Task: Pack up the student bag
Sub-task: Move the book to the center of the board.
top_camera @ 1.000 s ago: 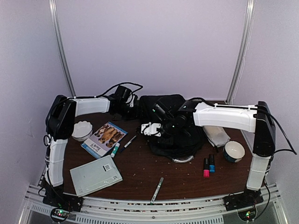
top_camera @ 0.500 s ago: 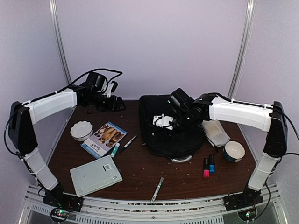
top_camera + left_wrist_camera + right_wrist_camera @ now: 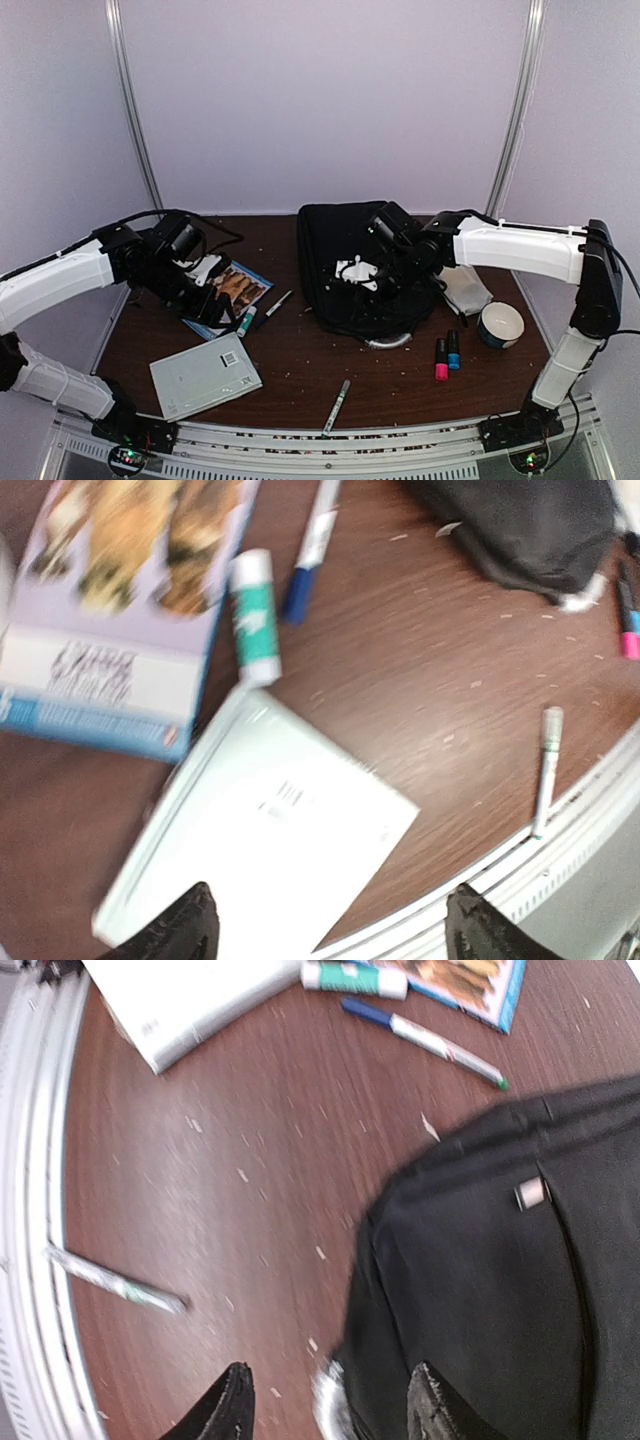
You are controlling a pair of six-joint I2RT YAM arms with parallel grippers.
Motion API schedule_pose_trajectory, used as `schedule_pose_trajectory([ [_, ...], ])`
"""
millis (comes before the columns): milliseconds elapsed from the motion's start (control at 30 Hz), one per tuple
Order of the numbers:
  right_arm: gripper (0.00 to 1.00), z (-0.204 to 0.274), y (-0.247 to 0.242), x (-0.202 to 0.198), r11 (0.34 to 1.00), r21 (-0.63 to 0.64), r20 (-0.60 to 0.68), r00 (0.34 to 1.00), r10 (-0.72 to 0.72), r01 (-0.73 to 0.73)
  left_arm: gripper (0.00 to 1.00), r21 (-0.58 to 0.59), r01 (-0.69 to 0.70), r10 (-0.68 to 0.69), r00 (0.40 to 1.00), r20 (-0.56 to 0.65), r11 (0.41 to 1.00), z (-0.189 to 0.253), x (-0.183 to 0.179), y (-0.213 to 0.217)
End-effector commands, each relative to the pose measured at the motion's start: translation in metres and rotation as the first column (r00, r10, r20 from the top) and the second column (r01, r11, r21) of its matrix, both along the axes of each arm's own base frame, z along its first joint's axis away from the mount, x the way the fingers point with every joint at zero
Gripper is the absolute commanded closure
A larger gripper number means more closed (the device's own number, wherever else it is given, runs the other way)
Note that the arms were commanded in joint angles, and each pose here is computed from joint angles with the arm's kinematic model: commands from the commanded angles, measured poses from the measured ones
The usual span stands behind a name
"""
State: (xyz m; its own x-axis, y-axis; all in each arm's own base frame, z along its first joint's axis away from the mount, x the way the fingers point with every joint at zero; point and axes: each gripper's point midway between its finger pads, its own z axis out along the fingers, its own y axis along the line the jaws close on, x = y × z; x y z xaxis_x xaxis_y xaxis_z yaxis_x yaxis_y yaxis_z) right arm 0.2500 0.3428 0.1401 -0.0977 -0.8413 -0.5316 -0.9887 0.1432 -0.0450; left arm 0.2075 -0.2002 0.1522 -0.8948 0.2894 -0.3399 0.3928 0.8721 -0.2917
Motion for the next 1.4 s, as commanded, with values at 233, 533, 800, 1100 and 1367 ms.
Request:
schedule_pose_trajectory([
  [233, 0.49, 0.008, 0.096, -0.038, 0.976, 0.218, -0.215, 0.974, 0.069, -0.021, 0.07, 0.26, -0.452, 0.494, 0.86, -0.126, 0.853, -0.036, -0.065, 0.103],
  [533, 0.51, -0.011, 0.15, -0.046, 0.97, 0.245, -0.352, 0.931, 0.091, -0.003, 0.02, 0.288, -0.565, 0.633, 0.713, -0.301, 0.773, -0.081, -0.091, 0.117],
  [800, 0.51, -0.044, 0.153, -0.052, 0.983, 0.184, -0.391, 0.917, 0.08, -0.007, 0.02, 0.238, -0.594, 0.639, 0.693, -0.335, 0.769, -0.108, -0.09, 0.108],
  [1100, 0.51, -0.061, 0.146, -0.051, 0.99, 0.141, -0.38, 0.923, 0.063, -0.009, 0.03, 0.176, -0.567, 0.587, 0.715, -0.379, 0.804, -0.122, -0.079, 0.089],
  [1367, 0.5, -0.067, 0.139, -0.049, 0.993, 0.121, -0.378, 0.924, 0.056, -0.011, 0.04, 0.118, -0.541, 0.541, 0.749, -0.382, 0.833, -0.123, -0.057, 0.072],
])
